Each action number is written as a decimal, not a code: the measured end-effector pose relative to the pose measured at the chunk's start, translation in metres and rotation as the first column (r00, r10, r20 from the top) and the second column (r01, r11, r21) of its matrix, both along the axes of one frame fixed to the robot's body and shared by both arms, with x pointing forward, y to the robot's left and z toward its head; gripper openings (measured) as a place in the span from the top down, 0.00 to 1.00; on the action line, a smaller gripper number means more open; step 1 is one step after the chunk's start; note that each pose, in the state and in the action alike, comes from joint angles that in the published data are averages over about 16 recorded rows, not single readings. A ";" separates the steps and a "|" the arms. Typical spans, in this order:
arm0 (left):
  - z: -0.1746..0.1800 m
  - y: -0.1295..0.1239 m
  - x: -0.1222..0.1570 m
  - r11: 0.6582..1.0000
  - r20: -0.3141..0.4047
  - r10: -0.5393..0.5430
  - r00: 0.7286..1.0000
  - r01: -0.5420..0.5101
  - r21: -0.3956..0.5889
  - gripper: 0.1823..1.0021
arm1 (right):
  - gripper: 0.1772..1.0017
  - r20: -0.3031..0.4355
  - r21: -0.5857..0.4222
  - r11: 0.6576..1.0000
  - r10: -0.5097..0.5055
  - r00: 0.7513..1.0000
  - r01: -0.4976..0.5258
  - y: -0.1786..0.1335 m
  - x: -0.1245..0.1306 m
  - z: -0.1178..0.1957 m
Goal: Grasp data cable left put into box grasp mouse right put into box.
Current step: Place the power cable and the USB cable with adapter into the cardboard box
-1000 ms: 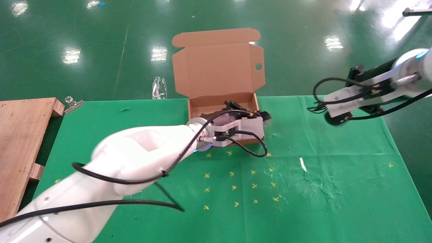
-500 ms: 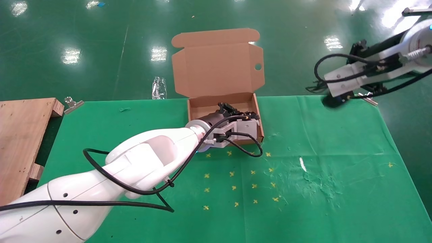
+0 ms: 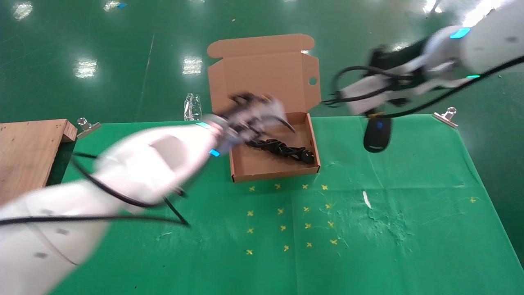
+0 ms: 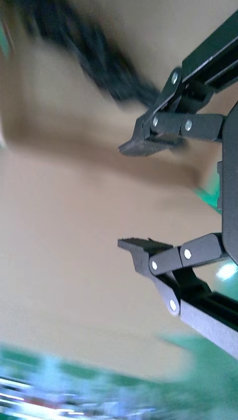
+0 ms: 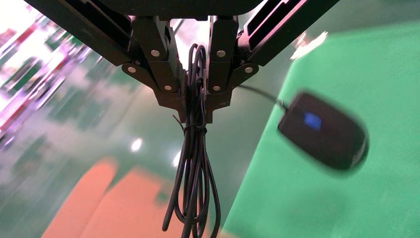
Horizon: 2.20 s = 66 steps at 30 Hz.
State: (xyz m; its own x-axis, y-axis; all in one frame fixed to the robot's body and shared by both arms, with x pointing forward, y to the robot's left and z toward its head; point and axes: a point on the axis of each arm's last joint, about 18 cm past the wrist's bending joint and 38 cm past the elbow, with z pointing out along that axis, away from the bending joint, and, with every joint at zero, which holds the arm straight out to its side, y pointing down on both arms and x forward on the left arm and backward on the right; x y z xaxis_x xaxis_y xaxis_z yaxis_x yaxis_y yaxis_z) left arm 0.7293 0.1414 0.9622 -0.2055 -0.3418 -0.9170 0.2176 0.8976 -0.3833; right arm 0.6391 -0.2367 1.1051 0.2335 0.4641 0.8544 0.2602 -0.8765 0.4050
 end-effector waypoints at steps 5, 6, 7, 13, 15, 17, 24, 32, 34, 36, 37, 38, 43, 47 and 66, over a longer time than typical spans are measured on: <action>0.025 0.055 -0.003 0.989 0.009 0.080 0.997 -0.078 -0.123 0.44 | 0.93 0.004 -0.012 0.994 0.104 0.995 -0.104 0.039 0.012 -0.005; 0.028 0.064 -0.004 0.986 0.010 0.091 0.996 -0.089 -0.140 0.41 | 0.93 0.005 -0.015 0.992 0.126 0.992 -0.126 0.047 0.015 -0.005; 0.031 0.073 -0.006 0.983 0.011 0.101 0.995 -0.099 -0.154 0.39 | 0.93 0.007 -0.018 0.989 0.147 0.989 -0.147 0.055 0.018 -0.005; 0.037 0.095 -0.011 0.976 0.010 0.128 0.992 -0.124 -0.181 0.24 | 0.93 0.022 -0.038 0.962 0.270 0.963 -0.269 0.104 0.034 -0.004; 0.037 0.096 -0.012 0.976 0.010 0.127 0.992 -0.124 -0.181 0.20 | 0.93 0.027 -0.047 0.951 0.308 0.951 -0.307 0.118 0.037 -0.003; 0.037 0.096 -0.012 0.976 0.009 0.127 0.992 -0.124 -0.181 0.15 | 0.93 0.029 -0.058 0.939 0.342 0.939 -0.340 0.130 0.039 -0.002; 0.037 0.096 -0.012 0.976 0.009 0.127 0.992 -0.124 -0.181 0.05 | 0.93 0.007 -0.080 0.904 0.422 0.907 -0.420 0.154 0.042 -0.008; 0.037 0.096 -0.012 0.976 0.009 0.127 0.992 -0.124 -0.181 0.01 | 0.93 -0.069 -0.067 0.889 0.448 0.891 -0.452 0.154 0.041 -0.026; 0.037 0.096 -0.012 0.976 0.009 0.127 0.992 -0.124 -0.181 0.01 | 0.93 -0.084 -0.058 0.889 0.448 0.890 -0.454 0.153 0.041 -0.029; 0.037 0.096 -0.012 0.976 0.009 0.127 0.992 -0.124 -0.181 0.00 | 0.93 -0.094 -0.050 0.889 0.449 0.888 -0.455 0.152 0.041 -0.030; 0.037 0.096 -0.012 0.976 0.009 0.127 0.992 -0.124 -0.181 0.00 | 0.93 -0.097 -0.046 0.889 0.450 0.888 -0.456 0.151 0.041 -0.030; 0.037 0.096 -0.012 0.976 0.009 0.127 0.992 -0.124 -0.181 0.00 | 0.93 -0.100 -0.042 0.889 0.451 0.887 -0.456 0.151 0.040 -0.030; 0.037 0.096 -0.012 0.976 0.009 0.127 0.992 -0.124 -0.181 0.00 | 0.93 -0.107 -0.023 0.888 0.454 0.885 -0.459 0.148 0.038 -0.027; 0.037 0.096 -0.012 0.976 0.009 0.127 0.992 -0.124 -0.181 0.00 | 0.93 -0.106 -0.012 0.887 0.458 0.883 -0.462 0.146 0.034 -0.023; 0.037 0.096 -0.012 0.976 0.009 0.127 0.992 -0.124 -0.181 0.00 | 0.93 -0.098 0.023 0.878 0.478 0.873 -0.478 0.135 0.014 -0.013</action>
State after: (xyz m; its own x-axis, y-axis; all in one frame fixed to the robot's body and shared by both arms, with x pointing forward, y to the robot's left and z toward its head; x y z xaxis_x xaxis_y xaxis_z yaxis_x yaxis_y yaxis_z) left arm 0.7171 0.2371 0.9993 -0.1321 -0.5230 -0.8420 0.1170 0.8353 -0.5372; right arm 0.6526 -0.1022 1.0919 0.0642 0.5421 0.8378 0.6855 -0.6341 0.3578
